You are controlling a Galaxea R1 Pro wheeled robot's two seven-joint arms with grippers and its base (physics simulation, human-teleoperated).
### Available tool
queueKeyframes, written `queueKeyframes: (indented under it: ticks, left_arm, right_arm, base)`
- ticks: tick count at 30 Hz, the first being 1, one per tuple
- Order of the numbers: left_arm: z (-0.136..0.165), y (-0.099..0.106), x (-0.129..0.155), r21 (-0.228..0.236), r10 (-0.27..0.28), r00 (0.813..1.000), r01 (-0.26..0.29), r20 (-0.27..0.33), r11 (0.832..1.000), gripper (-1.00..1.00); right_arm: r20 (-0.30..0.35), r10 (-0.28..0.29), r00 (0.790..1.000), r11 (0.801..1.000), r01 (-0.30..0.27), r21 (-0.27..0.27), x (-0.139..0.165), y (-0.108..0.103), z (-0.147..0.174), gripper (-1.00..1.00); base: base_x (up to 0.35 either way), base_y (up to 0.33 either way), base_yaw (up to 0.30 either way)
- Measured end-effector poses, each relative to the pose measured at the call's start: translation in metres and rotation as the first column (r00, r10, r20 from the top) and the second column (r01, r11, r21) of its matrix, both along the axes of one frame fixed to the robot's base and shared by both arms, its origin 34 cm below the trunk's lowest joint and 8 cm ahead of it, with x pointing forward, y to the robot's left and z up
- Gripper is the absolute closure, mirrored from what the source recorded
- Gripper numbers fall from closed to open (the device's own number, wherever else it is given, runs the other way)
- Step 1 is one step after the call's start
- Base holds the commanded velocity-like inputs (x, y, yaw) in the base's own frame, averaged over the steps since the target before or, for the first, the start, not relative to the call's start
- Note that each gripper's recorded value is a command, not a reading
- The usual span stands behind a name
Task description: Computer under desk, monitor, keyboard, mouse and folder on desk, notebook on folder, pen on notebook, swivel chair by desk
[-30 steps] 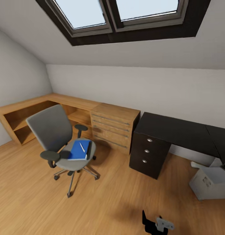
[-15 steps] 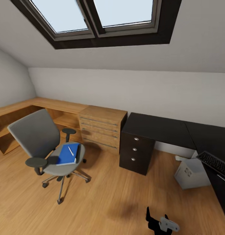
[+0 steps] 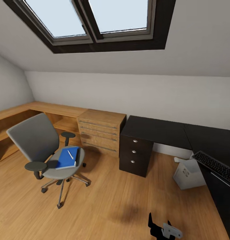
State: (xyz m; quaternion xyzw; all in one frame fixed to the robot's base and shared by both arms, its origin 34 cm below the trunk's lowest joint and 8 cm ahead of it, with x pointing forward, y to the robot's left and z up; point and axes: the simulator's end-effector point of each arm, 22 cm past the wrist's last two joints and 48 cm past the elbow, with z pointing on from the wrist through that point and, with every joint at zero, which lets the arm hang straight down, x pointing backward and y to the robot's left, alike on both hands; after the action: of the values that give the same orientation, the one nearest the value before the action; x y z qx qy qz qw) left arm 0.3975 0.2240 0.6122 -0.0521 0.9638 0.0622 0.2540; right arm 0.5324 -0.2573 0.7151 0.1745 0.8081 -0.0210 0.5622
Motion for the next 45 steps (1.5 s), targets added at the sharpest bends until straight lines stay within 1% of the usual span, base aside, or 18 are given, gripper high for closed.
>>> queueKeyframes:
  ticks: [7, 10, 13, 15, 20, 32, 45]
  left_arm:
    - [0.003, 0.001, 0.004, -0.001, 0.000, 1.000, 0.000, 0.013, 1.000, -1.00]
    - [0.006, 0.001, 0.009, -0.001, 0.003, 0.999, -0.003, 0.034, 1.000, -1.00]
    - [0.011, 0.001, 0.016, -0.002, 0.007, 0.997, -0.007, 0.075, 1.000, -1.00]
    - [0.014, 0.001, 0.020, -0.003, 0.008, 0.996, -0.008, 0.092, 1.000, -1.00]
    - [0.017, 0.002, 0.023, -0.004, 0.009, 0.994, -0.009, 0.107, 1.000, -1.00]
    - [0.022, 0.001, 0.029, -0.003, 0.006, 0.992, -0.005, 0.126, 1.000, -1.00]
    - [0.026, 0.001, 0.033, -0.002, 0.008, 0.990, -0.008, 0.140, 1.000, -1.00]
  right_arm:
    - [0.014, -0.001, 1.000, 1.000, 0.001, -0.001, 0.003, 0.000, 0.005, -1.00]
    - [0.020, -0.001, 1.000, 1.000, 0.001, -0.001, 0.004, 0.000, 0.007, -1.00]
    - [0.024, 0.000, 1.000, 1.000, 0.000, -0.002, 0.004, 0.000, 0.009, -1.00]
    - [0.027, 0.000, 1.000, 1.000, 0.000, -0.002, 0.005, 0.000, 0.010, -1.00]
    - [0.033, 0.001, 0.999, 1.000, -0.001, -0.002, 0.007, 0.000, 0.013, -1.00]
    - [0.045, 0.004, 0.999, 1.000, -0.004, -0.007, 0.010, -0.004, 0.019, -1.00]
    - [0.032, 0.018, 0.999, 1.000, -0.018, 0.002, 0.011, 0.000, 0.018, -1.00]
  base:
    - [-0.002, 0.000, 0.000]
    - [-0.008, 0.006, 0.000]
    - [-0.107, 0.092, -0.005]
    - [-0.201, 0.176, -0.045]
    - [-0.237, 0.208, -0.107]
    - [-0.046, 0.039, -0.203]
    - [-0.001, 0.000, -0.251]
